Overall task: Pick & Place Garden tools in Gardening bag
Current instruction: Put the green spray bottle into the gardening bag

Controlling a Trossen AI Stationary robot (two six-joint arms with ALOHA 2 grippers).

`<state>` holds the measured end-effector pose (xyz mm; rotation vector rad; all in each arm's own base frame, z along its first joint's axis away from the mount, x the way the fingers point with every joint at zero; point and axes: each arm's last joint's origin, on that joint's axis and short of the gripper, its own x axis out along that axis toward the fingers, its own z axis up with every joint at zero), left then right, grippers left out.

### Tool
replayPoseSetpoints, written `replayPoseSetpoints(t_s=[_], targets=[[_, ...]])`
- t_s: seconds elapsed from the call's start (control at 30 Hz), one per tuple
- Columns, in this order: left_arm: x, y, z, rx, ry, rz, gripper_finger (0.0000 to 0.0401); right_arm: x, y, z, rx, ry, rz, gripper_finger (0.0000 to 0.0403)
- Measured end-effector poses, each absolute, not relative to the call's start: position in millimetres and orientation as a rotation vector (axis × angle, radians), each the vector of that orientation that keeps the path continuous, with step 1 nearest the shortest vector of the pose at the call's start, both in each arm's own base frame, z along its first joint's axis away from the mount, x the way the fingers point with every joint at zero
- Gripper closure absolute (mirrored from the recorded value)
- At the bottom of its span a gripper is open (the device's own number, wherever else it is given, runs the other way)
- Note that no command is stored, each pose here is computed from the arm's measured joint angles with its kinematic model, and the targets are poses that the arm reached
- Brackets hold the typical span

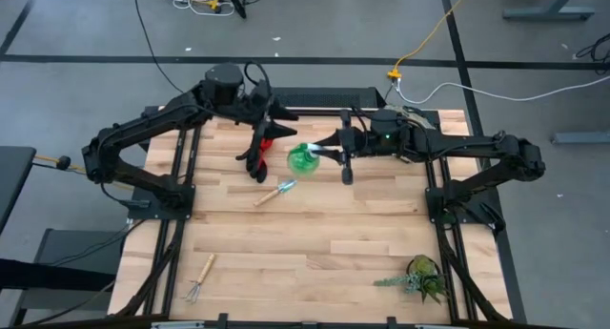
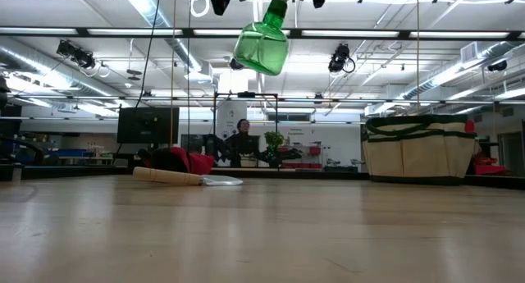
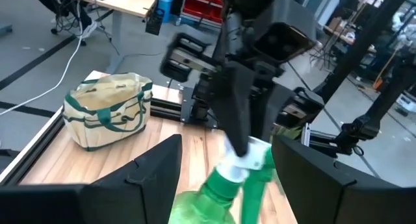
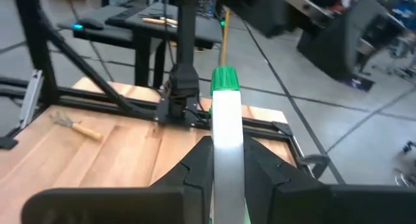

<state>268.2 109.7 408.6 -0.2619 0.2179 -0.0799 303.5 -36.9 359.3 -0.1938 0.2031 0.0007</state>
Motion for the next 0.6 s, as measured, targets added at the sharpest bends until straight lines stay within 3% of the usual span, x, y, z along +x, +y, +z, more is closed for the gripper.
replayPoseSetpoints(t_s=[0.17,0.6], targets=[[266.3,107.0,410.8,-0.256,0.211,-0.085,0.0171,299.4,-38.2,361.7,-0.146,0.211,-0.058,0.034],[249.7,102.0,426.8,-0.22,0.144,0.003,0.0274,266.5,-39.7,380.1,-0.036,0.218,-0.274,0.034]])
